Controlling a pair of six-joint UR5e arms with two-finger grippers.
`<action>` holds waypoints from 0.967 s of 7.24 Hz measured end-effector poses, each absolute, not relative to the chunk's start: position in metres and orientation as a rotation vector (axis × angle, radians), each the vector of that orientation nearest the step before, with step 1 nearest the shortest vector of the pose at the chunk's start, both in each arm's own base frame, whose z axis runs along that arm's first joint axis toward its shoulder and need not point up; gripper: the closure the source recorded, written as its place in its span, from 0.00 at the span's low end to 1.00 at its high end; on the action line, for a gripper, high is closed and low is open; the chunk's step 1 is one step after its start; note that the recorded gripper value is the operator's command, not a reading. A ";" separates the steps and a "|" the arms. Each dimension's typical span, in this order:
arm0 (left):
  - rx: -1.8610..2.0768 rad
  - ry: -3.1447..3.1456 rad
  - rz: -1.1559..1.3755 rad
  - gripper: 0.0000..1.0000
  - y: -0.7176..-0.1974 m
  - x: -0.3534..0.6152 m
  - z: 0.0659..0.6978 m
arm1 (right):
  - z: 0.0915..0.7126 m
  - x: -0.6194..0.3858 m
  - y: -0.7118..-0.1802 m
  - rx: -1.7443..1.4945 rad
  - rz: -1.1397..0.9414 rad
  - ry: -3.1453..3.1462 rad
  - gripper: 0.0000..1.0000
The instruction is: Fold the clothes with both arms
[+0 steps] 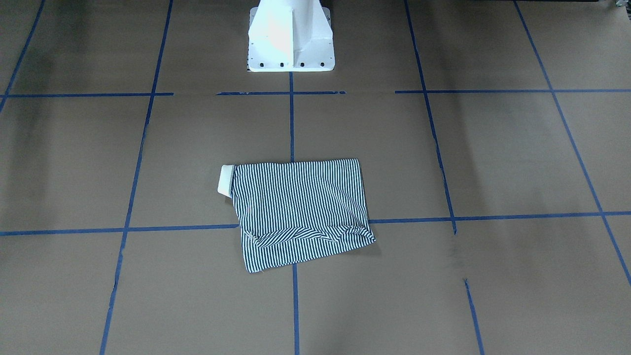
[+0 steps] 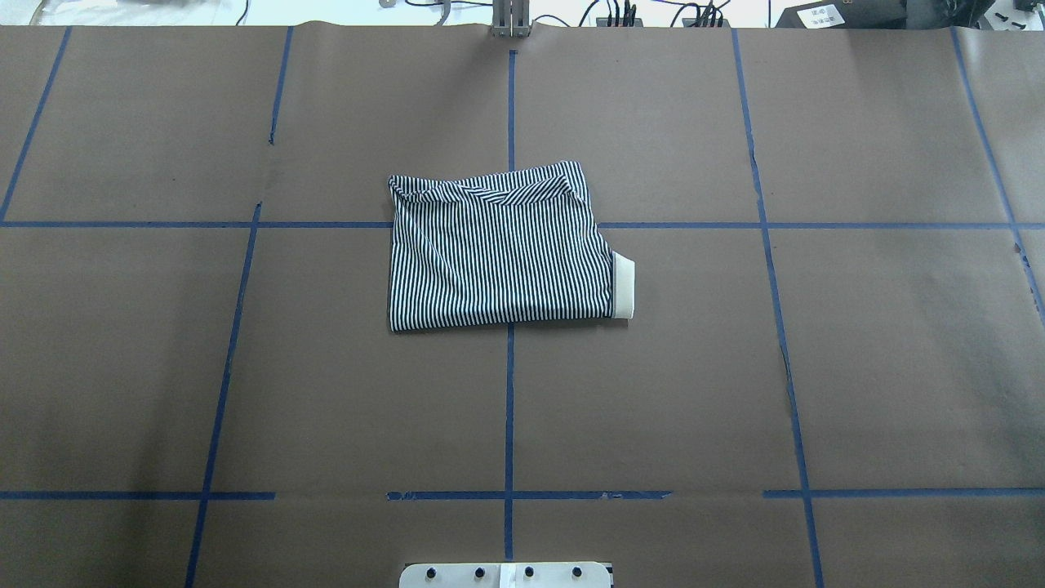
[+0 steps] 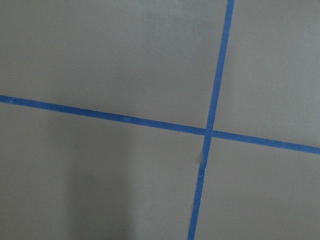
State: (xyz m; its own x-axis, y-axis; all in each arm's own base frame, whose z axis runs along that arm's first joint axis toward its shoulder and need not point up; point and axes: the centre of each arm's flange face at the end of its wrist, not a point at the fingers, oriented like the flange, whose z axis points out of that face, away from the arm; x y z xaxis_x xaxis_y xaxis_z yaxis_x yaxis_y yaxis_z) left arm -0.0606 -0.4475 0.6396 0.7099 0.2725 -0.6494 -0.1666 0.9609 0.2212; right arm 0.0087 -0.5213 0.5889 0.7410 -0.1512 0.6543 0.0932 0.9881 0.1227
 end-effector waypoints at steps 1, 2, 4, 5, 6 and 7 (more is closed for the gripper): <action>0.159 0.741 0.251 0.00 -0.445 -0.060 0.632 | 0.588 0.009 -0.521 0.085 -0.132 -0.724 0.00; 0.162 0.736 0.253 0.00 -0.446 -0.059 0.630 | 0.588 0.008 -0.522 0.087 -0.132 -0.723 0.00; 0.185 0.678 0.265 0.00 -0.453 -0.062 0.621 | 0.587 0.008 -0.524 0.091 -0.131 -0.723 0.00; 0.199 0.650 0.272 0.00 -0.459 -0.064 0.615 | 0.587 0.008 -0.524 0.092 -0.131 -0.723 0.00; 0.205 0.638 0.274 0.00 -0.462 -0.065 0.611 | 0.586 0.008 -0.524 0.092 -0.131 -0.723 0.00; 0.207 0.633 0.275 0.00 -0.463 -0.065 0.610 | 0.586 0.008 -0.525 0.093 -0.130 -0.723 0.00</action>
